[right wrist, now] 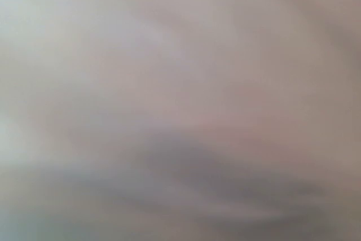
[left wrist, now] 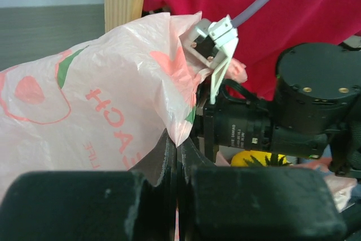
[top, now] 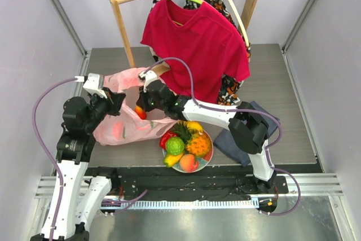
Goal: Place the fruits into the plastic bag
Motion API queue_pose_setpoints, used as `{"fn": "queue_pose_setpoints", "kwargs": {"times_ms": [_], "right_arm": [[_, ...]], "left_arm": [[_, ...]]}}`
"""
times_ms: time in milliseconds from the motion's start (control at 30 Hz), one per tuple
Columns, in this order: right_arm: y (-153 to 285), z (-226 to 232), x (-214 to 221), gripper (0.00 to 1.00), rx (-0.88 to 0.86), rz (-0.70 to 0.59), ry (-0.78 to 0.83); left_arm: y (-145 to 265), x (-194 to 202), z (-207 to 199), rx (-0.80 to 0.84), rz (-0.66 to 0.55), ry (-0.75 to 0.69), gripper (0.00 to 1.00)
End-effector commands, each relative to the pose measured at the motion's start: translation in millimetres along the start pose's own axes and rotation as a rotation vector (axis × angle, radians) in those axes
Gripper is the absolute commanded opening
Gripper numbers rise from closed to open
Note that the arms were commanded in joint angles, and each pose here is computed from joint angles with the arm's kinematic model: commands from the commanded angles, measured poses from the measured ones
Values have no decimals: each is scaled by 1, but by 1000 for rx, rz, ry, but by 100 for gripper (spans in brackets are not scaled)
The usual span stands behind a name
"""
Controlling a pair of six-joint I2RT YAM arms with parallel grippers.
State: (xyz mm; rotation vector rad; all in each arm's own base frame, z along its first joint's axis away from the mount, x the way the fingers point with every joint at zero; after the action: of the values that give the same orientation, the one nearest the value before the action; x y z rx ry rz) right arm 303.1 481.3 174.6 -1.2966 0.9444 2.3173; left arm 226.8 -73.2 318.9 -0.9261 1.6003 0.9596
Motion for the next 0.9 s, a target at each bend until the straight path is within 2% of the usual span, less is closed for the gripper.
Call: {"fn": "queue_pose_setpoints", "kwargs": {"times_ms": [0,133,267,333,367,533,567,667,867], "right_arm": [[15,30,-39,1,-107,-77,-15],[14,52,-43,1,-220,-73,-60],[3,57,-30,3,-248,-28,-76],[2,60,-27,11,-264,-19,-75],[3,62,-27,21,-277,-14,-73],[14,66,-36,54,-304,-47,-45],[15,66,-36,64,-308,-51,-36],[19,65,-38,72,-305,-62,-31],[38,60,-46,73,-279,-102,-23]], "left_arm": [[-9,2,6,-26,29,1,0],[-12,6,6,-15,60,12,0],[-14,8,5,-4,72,17,0],[-15,11,5,-4,85,21,0],[-15,12,6,-6,91,21,0],[-17,13,7,-14,102,25,0],[-17,14,8,-19,106,26,0],[-16,14,8,-22,102,25,0],[-15,14,13,-57,103,23,0]]}}
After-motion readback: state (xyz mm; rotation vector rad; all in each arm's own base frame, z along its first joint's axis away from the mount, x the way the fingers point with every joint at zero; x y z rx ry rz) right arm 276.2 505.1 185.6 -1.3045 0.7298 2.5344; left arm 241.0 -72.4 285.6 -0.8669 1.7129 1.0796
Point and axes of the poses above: each gripper's point midway between its finger pads, its own y axis back along the fingers, its own z axis along the line the jaws close on, x = y × z, the point moved 3 cm from there along y, back along the fingers, and after that the axes turned 3 degrees about -y, right-handed, at the moved point
